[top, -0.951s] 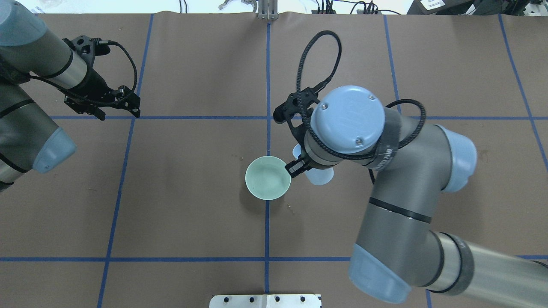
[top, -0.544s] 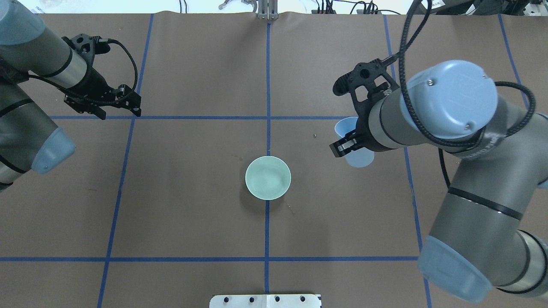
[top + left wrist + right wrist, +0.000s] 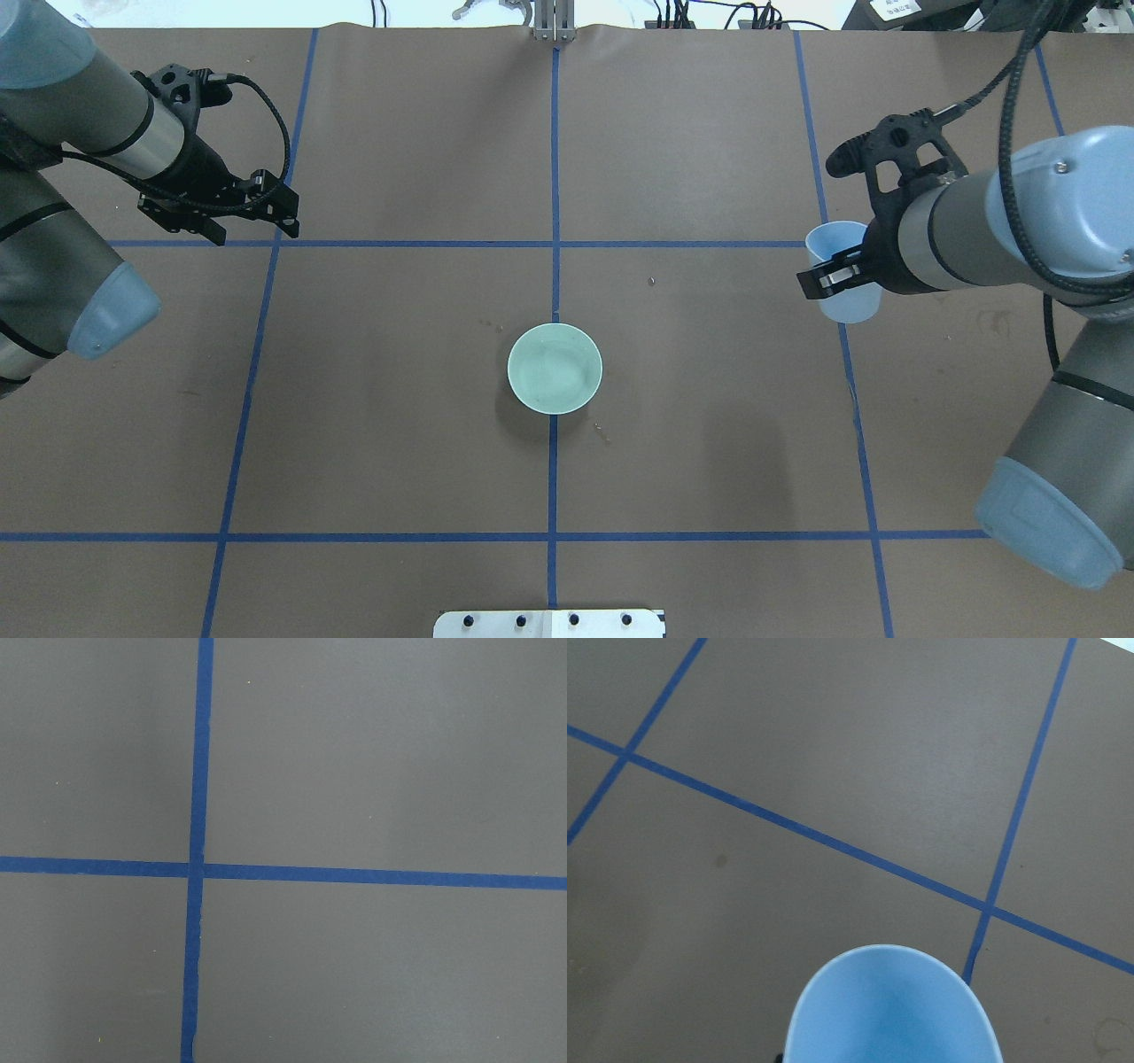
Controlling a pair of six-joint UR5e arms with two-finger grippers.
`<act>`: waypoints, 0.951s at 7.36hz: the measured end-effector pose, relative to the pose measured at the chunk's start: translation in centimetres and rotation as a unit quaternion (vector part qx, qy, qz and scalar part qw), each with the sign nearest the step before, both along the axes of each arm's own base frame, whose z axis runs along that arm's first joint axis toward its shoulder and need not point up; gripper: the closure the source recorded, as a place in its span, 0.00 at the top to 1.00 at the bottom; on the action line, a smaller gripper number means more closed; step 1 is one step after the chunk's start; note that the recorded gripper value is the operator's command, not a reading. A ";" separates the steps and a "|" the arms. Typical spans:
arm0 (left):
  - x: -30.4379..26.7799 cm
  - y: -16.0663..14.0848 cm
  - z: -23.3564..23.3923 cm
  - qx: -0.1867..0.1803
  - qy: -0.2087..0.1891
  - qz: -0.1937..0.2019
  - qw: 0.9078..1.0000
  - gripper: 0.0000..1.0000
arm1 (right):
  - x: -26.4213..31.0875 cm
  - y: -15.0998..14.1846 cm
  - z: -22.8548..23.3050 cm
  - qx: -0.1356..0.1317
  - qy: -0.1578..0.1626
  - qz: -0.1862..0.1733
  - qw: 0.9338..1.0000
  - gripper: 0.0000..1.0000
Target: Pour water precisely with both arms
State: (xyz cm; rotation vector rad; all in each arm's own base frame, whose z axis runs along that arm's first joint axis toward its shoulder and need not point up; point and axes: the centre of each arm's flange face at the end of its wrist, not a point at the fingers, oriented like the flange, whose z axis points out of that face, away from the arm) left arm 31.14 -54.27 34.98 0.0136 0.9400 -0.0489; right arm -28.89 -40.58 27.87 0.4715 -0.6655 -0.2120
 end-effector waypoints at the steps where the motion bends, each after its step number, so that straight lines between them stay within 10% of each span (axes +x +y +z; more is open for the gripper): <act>1: 0.0 0.0 -0.1 0.001 0.001 0.000 1.000 0.99 | 1.4 -0.3 3.5 0.009 -0.011 0.011 1.000 0.00; 7: 0.0 0.1 -0.4 0.002 0.002 0.000 1.000 0.99 | 10.3 1.7 27.2 0.110 -0.123 0.058 0.985 0.00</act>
